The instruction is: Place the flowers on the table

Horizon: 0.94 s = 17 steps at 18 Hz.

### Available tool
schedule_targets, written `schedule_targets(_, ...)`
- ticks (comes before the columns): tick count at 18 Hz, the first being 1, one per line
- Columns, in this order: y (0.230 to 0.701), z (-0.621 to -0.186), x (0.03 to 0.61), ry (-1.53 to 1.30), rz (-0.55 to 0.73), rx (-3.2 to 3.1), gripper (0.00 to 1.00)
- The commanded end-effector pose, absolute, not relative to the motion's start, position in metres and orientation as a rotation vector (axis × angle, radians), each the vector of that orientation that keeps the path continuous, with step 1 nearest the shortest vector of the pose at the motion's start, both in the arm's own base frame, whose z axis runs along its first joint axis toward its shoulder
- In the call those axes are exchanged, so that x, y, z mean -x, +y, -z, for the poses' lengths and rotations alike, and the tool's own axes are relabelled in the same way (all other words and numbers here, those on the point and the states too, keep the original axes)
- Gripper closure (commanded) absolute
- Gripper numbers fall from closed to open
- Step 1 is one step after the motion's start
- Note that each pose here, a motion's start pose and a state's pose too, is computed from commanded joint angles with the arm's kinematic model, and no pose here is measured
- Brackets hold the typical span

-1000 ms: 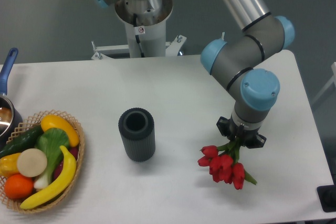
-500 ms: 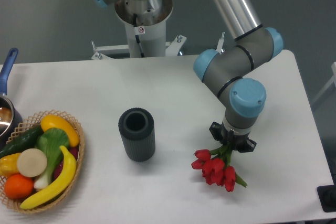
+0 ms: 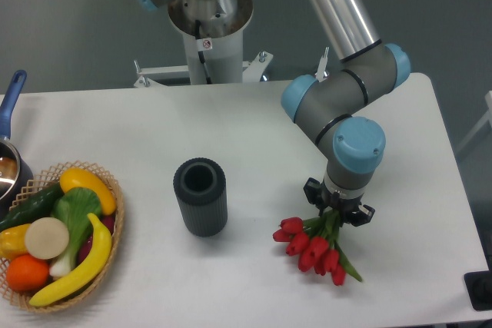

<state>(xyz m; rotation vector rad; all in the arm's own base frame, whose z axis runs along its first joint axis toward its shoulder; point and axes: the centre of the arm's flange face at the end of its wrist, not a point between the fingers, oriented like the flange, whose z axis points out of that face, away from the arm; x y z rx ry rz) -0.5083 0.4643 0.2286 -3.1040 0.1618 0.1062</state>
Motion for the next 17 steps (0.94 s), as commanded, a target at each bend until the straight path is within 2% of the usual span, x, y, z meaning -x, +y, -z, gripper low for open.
schedule_targets(4, 0.467, -0.242, 0.513, 0.161, -0.202, 3.079, 0.00)
schedule_targets(7, 0.456, -0.272, 0.512, 0.148, -0.251, 3.057, 0.00)
schedule_targets(10, 0.445, -0.280, 0.518, 0.127, -0.258, 3.056, 0.00)
schedule_targets(17, 0.411, -0.288, 0.506, 0.307, -0.264, 3.056, 0.00)
